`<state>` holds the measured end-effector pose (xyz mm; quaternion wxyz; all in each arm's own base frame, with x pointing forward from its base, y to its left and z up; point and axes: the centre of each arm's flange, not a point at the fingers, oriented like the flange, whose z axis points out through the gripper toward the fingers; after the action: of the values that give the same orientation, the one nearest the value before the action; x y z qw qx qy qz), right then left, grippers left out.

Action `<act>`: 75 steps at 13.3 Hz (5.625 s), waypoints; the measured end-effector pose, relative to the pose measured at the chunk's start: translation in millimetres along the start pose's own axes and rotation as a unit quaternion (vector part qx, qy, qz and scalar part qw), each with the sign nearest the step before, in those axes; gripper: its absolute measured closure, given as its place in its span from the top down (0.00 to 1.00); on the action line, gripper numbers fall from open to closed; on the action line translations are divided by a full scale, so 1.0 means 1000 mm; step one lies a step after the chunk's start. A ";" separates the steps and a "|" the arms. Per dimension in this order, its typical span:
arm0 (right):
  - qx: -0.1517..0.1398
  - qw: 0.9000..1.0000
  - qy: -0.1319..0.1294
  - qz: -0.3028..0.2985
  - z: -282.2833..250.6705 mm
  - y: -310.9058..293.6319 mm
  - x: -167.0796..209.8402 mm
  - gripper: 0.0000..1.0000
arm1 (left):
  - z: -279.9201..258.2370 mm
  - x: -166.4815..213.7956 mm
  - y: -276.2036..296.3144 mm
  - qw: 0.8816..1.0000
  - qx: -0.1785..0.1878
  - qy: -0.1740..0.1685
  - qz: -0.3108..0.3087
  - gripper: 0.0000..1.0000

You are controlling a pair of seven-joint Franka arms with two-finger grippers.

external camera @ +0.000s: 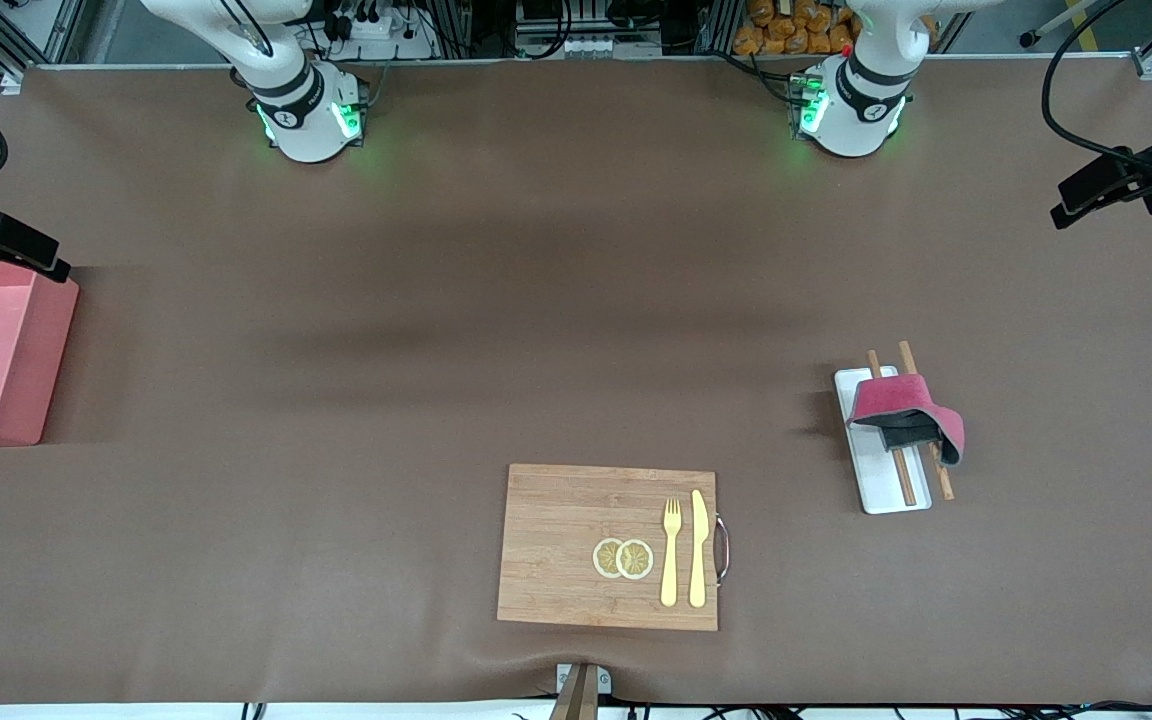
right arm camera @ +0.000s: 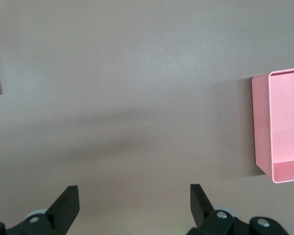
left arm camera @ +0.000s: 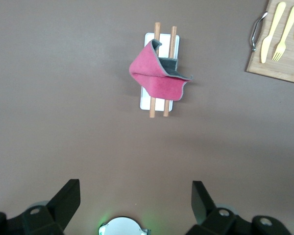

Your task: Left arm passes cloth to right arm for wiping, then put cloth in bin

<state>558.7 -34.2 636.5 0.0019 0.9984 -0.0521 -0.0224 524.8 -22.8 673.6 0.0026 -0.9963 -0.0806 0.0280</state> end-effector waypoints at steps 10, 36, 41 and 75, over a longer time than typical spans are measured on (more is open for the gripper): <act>0.000 1.000 0.001 -0.002 -0.001 -0.002 0.000 1.00 | 0.073 0.043 -0.005 0.998 0.015 -0.057 0.004 1.00; 0.000 1.000 -0.003 -0.003 0.003 -0.003 0.003 1.00 | 0.361 0.166 0.025 0.996 -0.002 -0.084 -0.016 0.31; -0.001 1.000 -0.019 -0.004 0.017 -0.005 0.010 1.00 | 0.353 0.169 0.026 0.997 -0.003 -0.077 -0.015 0.07; 0.186 0.895 -0.223 0.338 0.183 -0.271 0.046 1.00 | 0.235 -0.081 0.552 0.786 -0.401 -0.126 -0.454 0.06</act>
<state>623.9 230.7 449.6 -0.1877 0.8714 -0.3891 -0.2325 520.9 -580.8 438.5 -0.3951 -0.7439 -0.5268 0.1138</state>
